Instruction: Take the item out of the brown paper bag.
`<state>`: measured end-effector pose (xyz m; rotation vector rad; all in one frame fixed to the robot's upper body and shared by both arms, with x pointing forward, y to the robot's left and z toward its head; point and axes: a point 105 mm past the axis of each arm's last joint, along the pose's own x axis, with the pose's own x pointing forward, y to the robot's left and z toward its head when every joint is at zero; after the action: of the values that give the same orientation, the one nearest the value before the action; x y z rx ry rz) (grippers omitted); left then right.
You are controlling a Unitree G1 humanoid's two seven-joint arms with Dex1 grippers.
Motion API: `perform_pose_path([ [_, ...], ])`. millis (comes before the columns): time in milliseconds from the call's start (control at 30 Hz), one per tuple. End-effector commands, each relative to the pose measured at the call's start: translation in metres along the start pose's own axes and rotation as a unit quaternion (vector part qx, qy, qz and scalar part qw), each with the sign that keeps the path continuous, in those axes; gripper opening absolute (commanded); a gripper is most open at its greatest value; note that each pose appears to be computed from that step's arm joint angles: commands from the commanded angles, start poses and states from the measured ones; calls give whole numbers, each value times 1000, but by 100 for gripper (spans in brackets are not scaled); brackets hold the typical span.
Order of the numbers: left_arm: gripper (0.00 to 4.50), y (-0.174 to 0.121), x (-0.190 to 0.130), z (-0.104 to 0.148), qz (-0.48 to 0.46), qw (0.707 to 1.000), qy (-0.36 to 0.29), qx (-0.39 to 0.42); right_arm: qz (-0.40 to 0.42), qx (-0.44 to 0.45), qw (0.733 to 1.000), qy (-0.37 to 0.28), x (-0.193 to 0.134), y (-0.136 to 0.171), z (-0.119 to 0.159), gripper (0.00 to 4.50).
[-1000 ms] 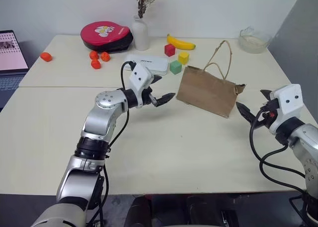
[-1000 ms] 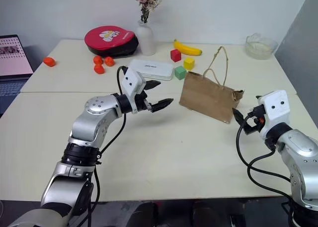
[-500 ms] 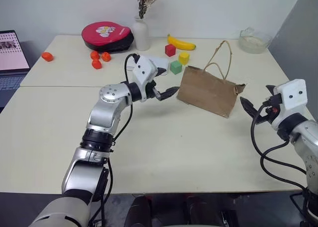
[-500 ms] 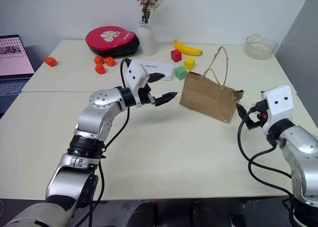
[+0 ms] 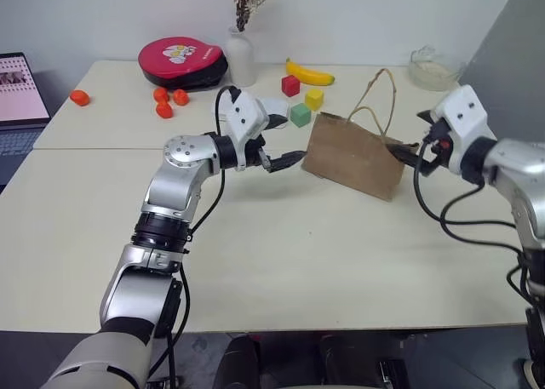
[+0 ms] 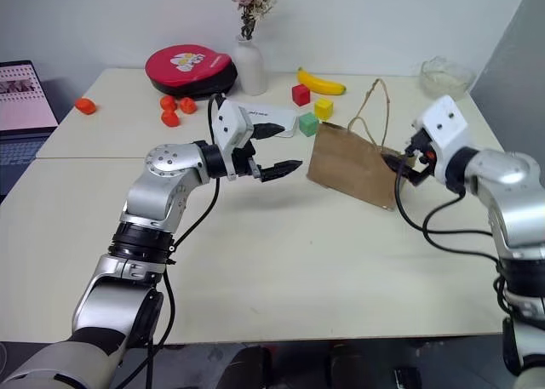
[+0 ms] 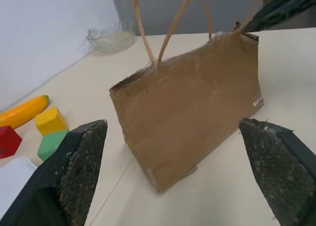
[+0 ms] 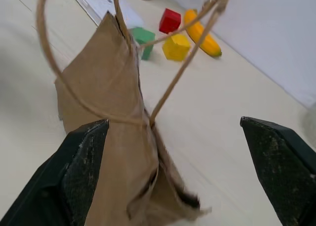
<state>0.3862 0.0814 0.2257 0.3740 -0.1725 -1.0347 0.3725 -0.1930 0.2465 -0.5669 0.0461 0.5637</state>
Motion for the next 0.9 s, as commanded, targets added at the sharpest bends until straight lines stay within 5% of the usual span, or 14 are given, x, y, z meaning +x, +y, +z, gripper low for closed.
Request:
perform_pose_path([
  [33,448,3,-10,15,22,999,-24,16,29,5,999,-14,12,-2,12,450],
  [333,448,1,-20,16,54,998,-25,3,17,81,995,-48,45,-17,27,450],
  [900,448,5,-16,16,56,998,-25,7,36,58,997,-31,17,-20,29,450],
])
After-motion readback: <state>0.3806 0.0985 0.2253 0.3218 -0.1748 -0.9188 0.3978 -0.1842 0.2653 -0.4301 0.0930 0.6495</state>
